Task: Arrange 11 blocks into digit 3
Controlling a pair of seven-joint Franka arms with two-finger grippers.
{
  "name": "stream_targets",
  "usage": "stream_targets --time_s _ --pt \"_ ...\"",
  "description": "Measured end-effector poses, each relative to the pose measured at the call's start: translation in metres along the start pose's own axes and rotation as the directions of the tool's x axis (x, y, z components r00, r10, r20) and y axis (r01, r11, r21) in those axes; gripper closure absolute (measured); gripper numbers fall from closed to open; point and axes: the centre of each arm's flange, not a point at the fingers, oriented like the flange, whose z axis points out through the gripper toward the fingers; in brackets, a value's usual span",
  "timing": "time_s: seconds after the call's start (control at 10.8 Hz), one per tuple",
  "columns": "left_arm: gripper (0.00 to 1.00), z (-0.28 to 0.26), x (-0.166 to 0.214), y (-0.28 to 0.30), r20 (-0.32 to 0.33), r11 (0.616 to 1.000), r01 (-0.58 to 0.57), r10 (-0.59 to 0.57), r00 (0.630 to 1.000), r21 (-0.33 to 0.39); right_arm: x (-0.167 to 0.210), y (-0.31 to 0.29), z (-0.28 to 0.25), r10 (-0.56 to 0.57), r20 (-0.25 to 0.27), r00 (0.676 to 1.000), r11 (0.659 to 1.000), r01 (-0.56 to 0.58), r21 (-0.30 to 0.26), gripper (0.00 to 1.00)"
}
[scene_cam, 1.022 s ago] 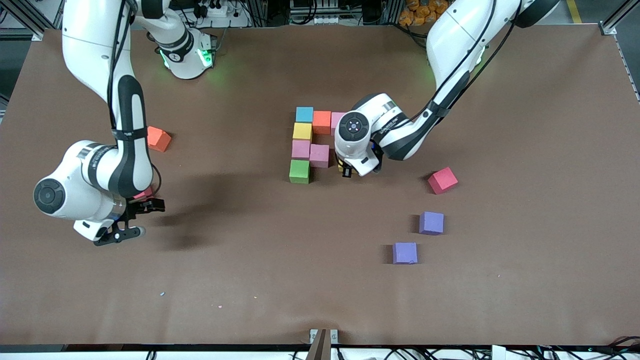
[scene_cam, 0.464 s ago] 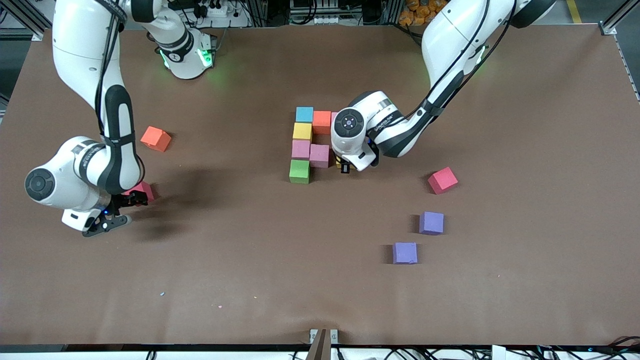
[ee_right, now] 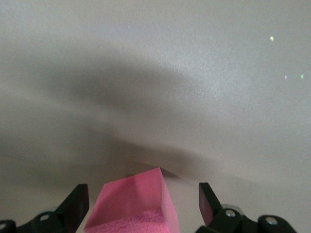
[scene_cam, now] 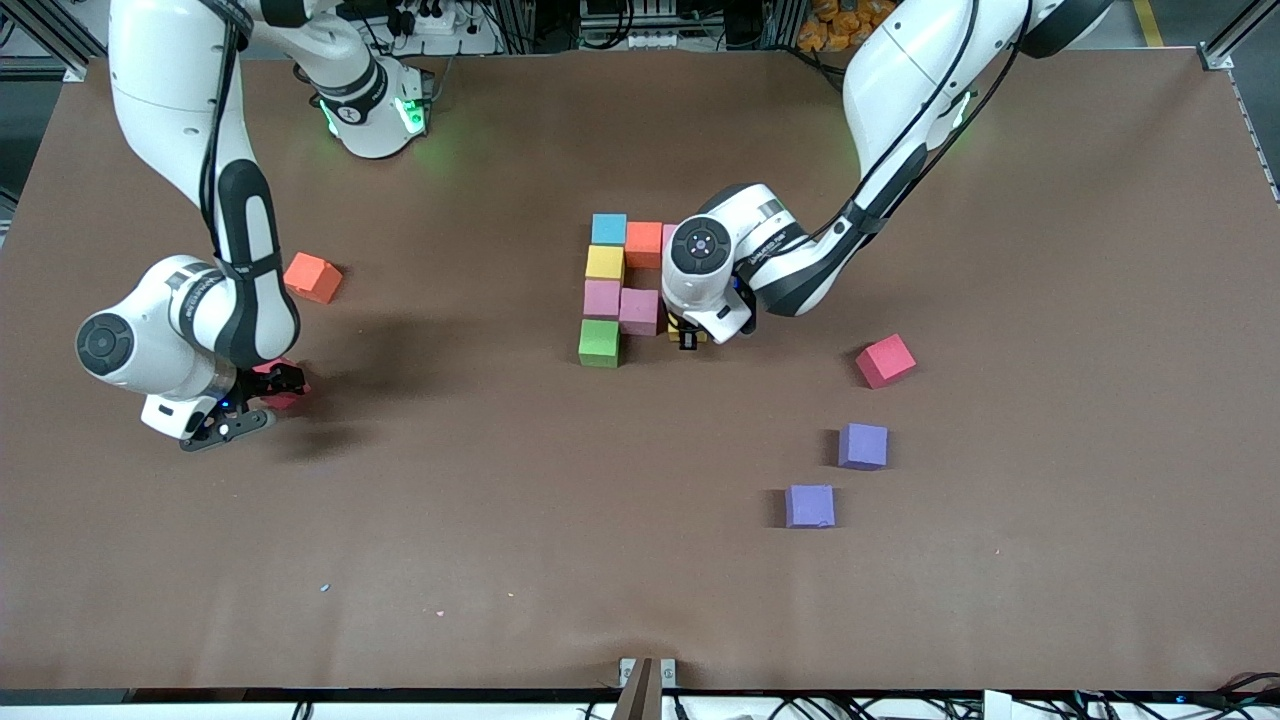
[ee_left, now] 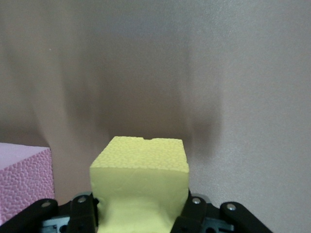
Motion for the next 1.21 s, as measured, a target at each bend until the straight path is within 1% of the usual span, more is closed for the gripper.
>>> stream_targets --time_s 0.28,0.65,1.02,1.21 --pt "0.45 0.003 0.000 0.000 0.005 1.000 0.009 -0.009 1.000 0.000 -0.003 -0.002 -0.005 -0.020 -0.003 1.000 1.000 0.020 0.019 0.00" --pt "0.45 0.005 -0.009 -0.006 0.014 1.000 0.001 -0.001 1.000 -0.005 -0.016 -0.004 0.009 -0.108 0.024 0.994 0.994 0.107 0.038 0.00" --pt "0.45 0.005 -0.009 -0.006 0.015 1.000 0.010 -0.010 1.000 -0.005 -0.023 -0.002 0.014 -0.144 0.032 0.989 0.989 0.142 0.045 0.00" --pt "0.45 0.005 -0.009 -0.006 0.015 1.000 0.017 -0.017 1.000 -0.005 -0.024 -0.002 0.015 -0.147 0.034 0.989 0.988 0.145 0.047 0.30"
